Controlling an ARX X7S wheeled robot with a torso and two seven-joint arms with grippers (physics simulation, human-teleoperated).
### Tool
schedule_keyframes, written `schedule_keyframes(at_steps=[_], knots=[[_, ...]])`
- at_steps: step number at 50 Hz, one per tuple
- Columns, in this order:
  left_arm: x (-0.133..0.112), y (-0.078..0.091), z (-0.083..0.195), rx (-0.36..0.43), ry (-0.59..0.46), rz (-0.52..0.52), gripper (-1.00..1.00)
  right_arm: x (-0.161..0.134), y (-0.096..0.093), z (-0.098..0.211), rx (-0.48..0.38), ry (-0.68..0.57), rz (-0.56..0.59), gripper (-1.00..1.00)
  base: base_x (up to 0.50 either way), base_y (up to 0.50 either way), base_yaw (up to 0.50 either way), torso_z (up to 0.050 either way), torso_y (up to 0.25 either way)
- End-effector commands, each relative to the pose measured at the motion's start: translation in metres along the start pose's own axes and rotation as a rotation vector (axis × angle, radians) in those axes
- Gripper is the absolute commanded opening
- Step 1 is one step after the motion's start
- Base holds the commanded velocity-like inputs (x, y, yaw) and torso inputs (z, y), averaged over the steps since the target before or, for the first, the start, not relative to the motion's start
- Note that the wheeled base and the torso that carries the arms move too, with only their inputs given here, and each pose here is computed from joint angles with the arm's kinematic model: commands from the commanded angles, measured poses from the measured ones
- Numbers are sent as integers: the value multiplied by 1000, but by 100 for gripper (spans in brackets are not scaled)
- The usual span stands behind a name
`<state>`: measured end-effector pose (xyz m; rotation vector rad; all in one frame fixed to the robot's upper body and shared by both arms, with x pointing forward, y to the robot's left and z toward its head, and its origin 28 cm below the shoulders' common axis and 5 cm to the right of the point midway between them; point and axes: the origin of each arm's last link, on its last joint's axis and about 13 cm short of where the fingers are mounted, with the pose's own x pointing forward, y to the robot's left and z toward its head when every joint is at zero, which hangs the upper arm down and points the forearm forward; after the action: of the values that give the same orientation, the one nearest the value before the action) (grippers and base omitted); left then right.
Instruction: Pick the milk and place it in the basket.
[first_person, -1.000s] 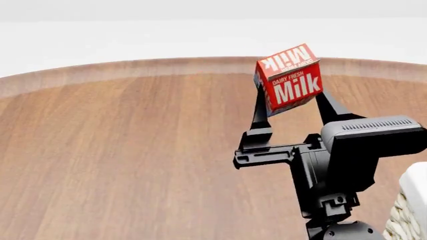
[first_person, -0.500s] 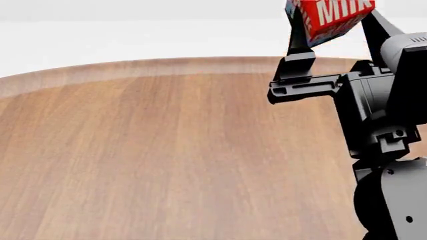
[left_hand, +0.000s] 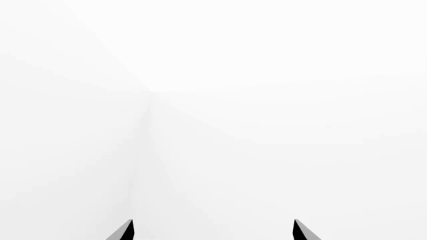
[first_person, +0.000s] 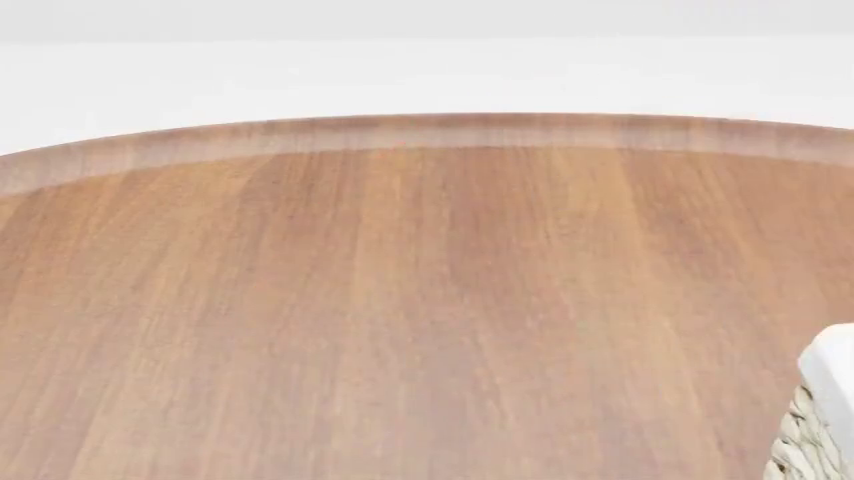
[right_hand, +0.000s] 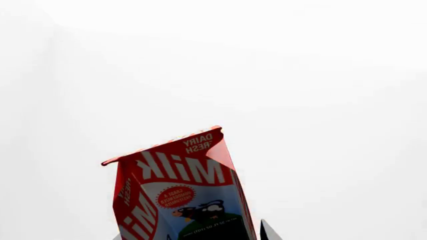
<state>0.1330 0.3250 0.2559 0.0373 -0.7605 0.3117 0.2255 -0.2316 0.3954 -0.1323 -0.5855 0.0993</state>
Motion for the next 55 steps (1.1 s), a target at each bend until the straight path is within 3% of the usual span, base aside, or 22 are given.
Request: schedule_keyframes(at_steps=[1, 8, 10, 15, 22, 42, 55], knots=[[-3, 0, 1, 16, -14, -10, 100, -40, -31, 60, -84, -31, 42, -100, 0, 0, 0, 0, 0], [-3, 0, 0, 16, -10, -11, 100, -64, -48, 78, -150, 51, 148, -100, 0, 0, 0, 1, 0], [-3, 0, -1, 16, -9, -11, 100, -67, -52, 85, -138, 27, 145, -100, 0, 0, 0, 0, 5], [-3, 0, -1, 16, -9, -10, 100, -77, -62, 100, -200, 74, 136, -100, 0, 0, 0, 0, 0], [-3, 0, 0, 15, -10, -12, 100, -77, -72, 104, -206, 127, 123, -100, 0, 0, 0, 0, 0], [-3, 0, -1, 15, -8, -14, 100, -30, -89, 64, -118, 292, 108, -100, 0, 0, 0, 1, 1], [-3, 1, -1, 15, -8, -9, 100, -25, -99, 31, -41, 379, 15, -100, 0, 0, 0, 1, 1]])
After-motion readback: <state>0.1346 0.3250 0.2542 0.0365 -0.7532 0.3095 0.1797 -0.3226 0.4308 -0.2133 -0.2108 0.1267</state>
